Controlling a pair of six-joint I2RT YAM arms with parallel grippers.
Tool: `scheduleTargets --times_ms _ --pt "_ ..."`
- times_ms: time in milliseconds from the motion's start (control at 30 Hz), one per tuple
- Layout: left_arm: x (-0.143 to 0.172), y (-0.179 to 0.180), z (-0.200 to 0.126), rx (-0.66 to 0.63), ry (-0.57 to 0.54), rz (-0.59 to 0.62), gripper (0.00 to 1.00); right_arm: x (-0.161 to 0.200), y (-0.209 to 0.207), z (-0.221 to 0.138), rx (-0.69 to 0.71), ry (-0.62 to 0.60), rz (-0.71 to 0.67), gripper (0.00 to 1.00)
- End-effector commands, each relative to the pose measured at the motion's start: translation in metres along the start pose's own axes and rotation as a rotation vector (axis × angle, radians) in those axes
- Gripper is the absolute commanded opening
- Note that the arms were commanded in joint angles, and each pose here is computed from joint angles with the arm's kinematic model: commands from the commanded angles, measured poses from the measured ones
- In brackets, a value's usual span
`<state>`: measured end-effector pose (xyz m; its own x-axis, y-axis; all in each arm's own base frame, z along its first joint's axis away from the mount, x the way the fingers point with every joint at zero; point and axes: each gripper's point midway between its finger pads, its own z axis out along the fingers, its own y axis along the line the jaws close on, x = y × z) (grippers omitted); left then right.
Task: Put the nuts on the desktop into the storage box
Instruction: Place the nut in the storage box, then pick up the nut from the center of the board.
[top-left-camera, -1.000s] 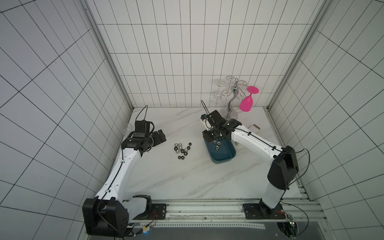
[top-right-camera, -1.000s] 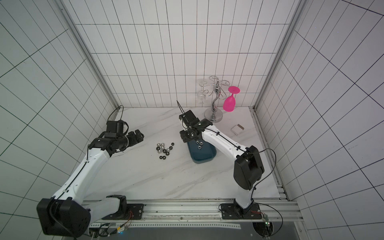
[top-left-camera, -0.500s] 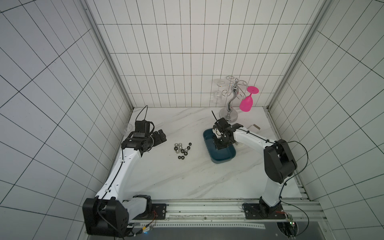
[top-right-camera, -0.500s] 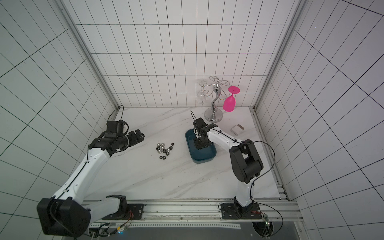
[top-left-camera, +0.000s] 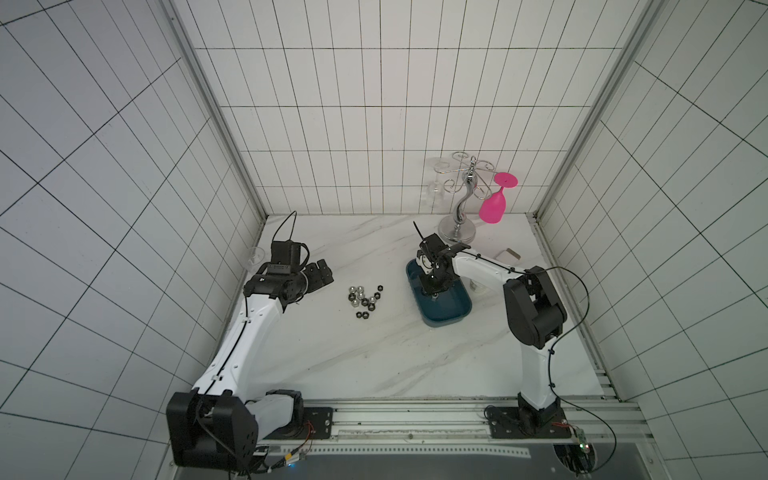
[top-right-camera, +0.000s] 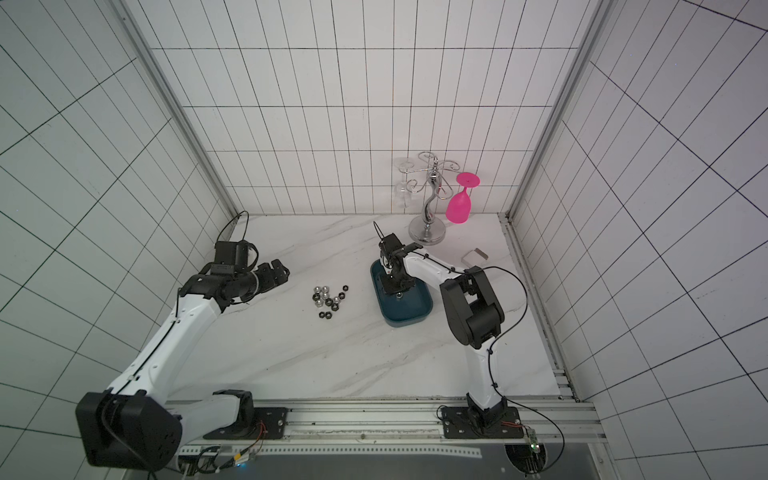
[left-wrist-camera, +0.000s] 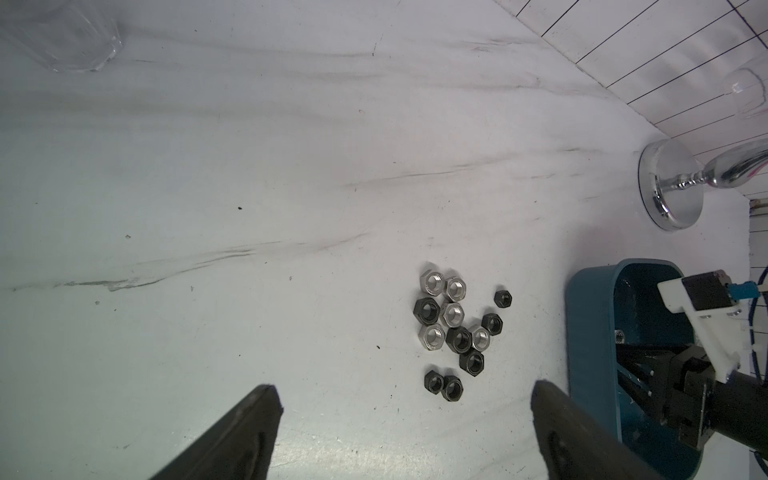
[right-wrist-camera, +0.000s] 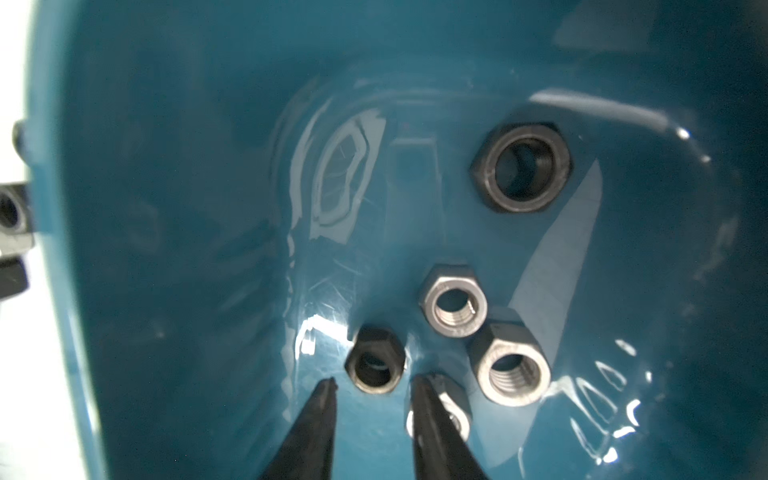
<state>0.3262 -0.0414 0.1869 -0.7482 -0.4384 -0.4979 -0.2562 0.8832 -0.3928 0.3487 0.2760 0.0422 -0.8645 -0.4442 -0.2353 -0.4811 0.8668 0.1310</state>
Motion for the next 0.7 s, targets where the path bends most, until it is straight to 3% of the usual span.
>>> scheduleTargets --times_ms 0,233,433,667 --pt "-0.008 -0.004 -0.002 0.007 -0.02 0.014 0.98 0.004 -0.006 -0.002 0.023 0.029 0.002 0.46" --pt "-0.01 -0.005 -0.005 0.007 -0.028 0.019 0.98 -0.012 0.002 -0.056 0.021 -0.11 -0.005 0.47" --pt "-0.009 -0.004 -0.003 0.005 -0.028 0.003 0.98 -0.02 0.055 -0.11 -0.019 -0.268 -0.168 0.51" --pt "-0.012 -0.006 -0.003 0.014 -0.035 -0.016 0.98 0.0 0.126 -0.08 -0.11 -0.19 -0.307 0.53"
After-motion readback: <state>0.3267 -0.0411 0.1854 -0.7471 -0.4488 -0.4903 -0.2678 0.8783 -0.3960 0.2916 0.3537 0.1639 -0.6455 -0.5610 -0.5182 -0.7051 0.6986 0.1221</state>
